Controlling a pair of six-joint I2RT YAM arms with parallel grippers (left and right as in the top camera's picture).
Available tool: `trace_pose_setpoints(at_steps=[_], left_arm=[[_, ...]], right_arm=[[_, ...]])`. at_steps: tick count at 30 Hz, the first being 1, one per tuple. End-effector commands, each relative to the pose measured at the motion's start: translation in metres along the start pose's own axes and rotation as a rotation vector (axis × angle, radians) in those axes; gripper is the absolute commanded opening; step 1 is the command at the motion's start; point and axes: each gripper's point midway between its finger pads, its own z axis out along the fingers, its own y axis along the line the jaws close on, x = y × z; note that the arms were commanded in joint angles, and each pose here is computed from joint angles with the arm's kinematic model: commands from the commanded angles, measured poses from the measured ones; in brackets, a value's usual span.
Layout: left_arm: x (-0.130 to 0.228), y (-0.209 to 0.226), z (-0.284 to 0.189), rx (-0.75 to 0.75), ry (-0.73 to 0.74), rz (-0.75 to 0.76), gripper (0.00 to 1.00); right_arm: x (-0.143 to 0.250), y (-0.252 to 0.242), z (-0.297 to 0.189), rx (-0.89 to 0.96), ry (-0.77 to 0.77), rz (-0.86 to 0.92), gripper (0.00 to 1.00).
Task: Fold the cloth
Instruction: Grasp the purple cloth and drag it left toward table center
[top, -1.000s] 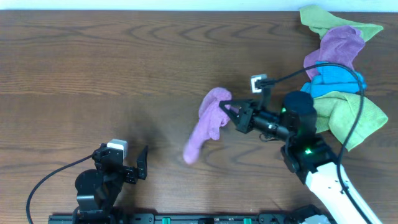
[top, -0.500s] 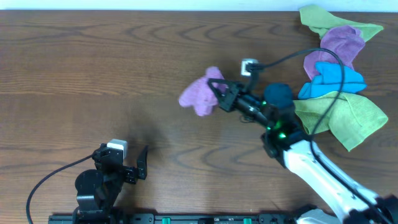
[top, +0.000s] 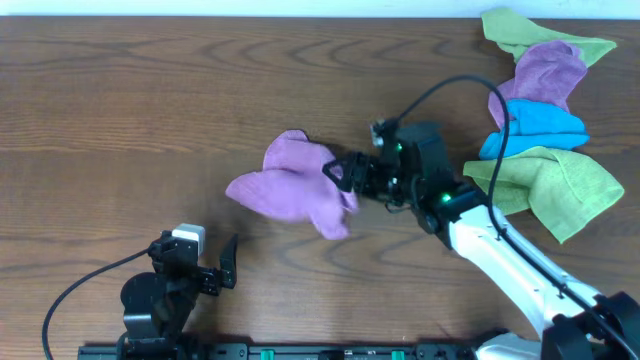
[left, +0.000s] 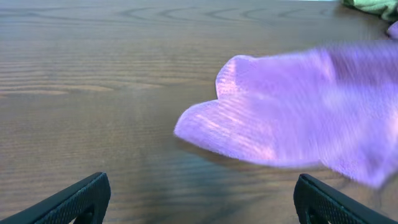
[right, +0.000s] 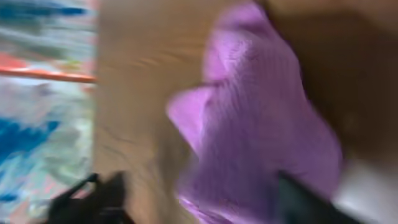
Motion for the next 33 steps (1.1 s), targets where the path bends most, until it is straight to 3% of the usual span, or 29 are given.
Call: trace_pose_setpoints(at_steps=[1, 10, 12, 13, 16, 19, 24, 33], left_arm=[[0.007, 0.000, 0.003, 0.004, 0.013, -0.010, 0.95], [0.007, 0.000, 0.003, 0.004, 0.013, -0.010, 0.95], [0.007, 0.000, 0.003, 0.004, 0.013, -0.010, 0.95], [0.007, 0.000, 0.003, 0.004, 0.013, -0.010, 0.95], [0.007, 0.000, 0.003, 0.004, 0.013, -0.010, 0.95], [0.007, 0.000, 0.003, 0.004, 0.013, -0.010, 0.95], [0.007, 0.000, 0.003, 0.004, 0.013, -0.010, 0.95], [0.007, 0.000, 0.003, 0.005, 0.013, -0.010, 0.95]], right_arm=[[-0.004, -0.004, -0.004, 0.012, -0.003, -0.058, 0.99], [0.014, -0.062, -0.012, 0.291, 0.042, -0.147, 0.99], [0.017, -0.075, -0.016, 0.355, 0.052, -0.150, 0.94], [0.018, -0.080, -0.018, 0.381, 0.052, -0.146, 0.88], [0.008, -0.085, -0.020, 0.423, 0.006, -0.163, 0.51], [-0.006, -0.072, -0.015, 0.375, -0.052, -0.198, 0.02], [-0.014, -0.069, 0.006, 0.362, -0.063, -0.337, 0.01], [0.005, -0.119, 0.034, 0.467, 0.047, -0.282, 0.01]])
